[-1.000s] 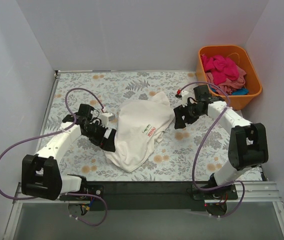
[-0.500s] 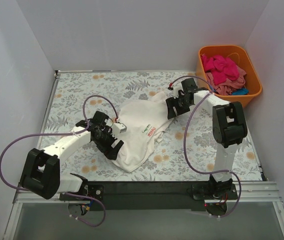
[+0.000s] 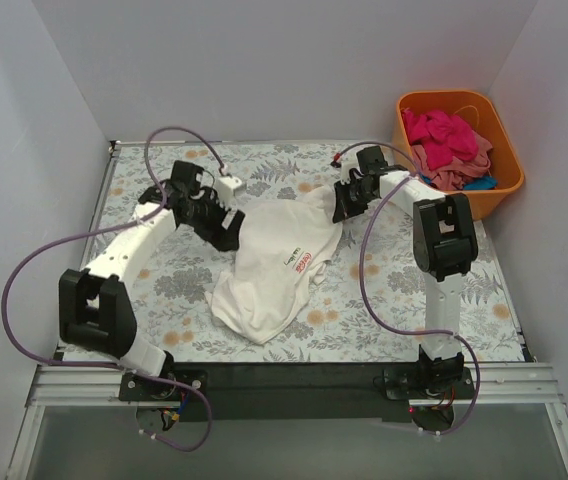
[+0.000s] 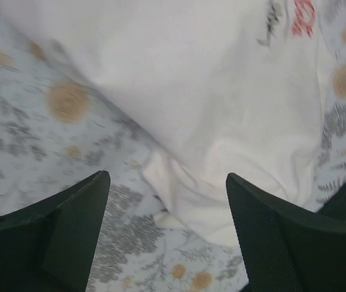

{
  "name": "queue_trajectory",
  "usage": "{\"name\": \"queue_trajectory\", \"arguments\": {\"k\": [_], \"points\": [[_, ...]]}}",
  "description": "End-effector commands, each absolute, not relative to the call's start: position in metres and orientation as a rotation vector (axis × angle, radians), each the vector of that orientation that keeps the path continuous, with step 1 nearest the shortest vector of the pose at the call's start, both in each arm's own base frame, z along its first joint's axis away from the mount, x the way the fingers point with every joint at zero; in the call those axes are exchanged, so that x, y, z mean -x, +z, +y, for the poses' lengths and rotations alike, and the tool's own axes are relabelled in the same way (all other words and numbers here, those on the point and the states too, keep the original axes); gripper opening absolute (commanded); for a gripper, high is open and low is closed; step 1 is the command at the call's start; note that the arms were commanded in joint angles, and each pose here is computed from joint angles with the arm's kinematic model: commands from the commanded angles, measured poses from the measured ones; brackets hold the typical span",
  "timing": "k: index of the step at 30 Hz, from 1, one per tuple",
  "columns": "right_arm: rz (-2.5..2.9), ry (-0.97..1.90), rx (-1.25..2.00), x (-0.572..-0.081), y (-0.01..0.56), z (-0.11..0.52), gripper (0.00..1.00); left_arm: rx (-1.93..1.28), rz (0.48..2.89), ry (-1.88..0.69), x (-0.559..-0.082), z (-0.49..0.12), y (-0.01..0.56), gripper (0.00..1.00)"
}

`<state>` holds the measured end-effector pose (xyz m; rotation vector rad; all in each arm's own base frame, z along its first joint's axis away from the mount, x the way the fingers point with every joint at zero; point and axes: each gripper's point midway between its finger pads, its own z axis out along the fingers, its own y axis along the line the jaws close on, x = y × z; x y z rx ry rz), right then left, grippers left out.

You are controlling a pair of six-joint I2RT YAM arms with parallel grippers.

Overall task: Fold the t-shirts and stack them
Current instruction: Flatten the tshirt out

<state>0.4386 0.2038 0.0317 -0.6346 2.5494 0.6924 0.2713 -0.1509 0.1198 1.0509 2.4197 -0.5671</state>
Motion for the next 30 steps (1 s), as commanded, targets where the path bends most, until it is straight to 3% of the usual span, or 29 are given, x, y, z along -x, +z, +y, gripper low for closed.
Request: {"name": "queue_trajectory", "arguments": {"k": [1, 6, 13, 15, 18, 19, 21, 25, 26, 30], "points": [[2.419, 0.754, 0.708, -0.440, 0.082, 0.215, 0.01, -0.844, 2.318, -0.540, -0.360, -0.149, 0.151, 0.77], [2.371, 0.728, 0.776, -0.427, 0.107, 0.209, 0.01, -0.738, 2.338, -0.524, -0.448, -0.164, 0.133, 0.88], [2.276, 0.629, 0.823, -0.427, 0.151, 0.190, 0.01, -0.663, 2.501, -0.791, -0.452, -0.192, 0.079, 0.90], [2.242, 0.602, 0.823, -0.432, 0.165, 0.184, 0.01, -0.662, 2.493, -0.899, -0.443, -0.201, 0.080, 0.82], [2.173, 0.627, 0.870, -0.437, 0.184, 0.191, 0.01, -0.642, 2.481, -1.090, -0.421, -0.210, 0.092, 0.56], [2.163, 0.648, 0.882, -0.436, 0.187, 0.195, 0.01, -0.623, 2.454, -1.114, -0.419, -0.207, 0.102, 0.31], [2.104, 0.705, 0.932, -0.437, 0.201, 0.212, 0.01, -0.560, 2.431, -1.103, -0.424, -0.199, 0.116, 0.00], [1.940, 0.741, 1.068, -0.429, 0.244, 0.253, 0.01, -0.421, 2.288, -1.018, -0.440, -0.142, 0.186, 0.00], [1.892, 0.751, 1.095, -0.426, 0.257, 0.261, 0.01, -0.448, 2.206, -0.964, -0.433, -0.134, 0.224, 0.00], [1.722, 0.684, 1.124, -0.426, 0.318, 0.270, 0.01, -0.626, 2.082, -0.771, -0.385, -0.126, 0.276, 0.00]]}}
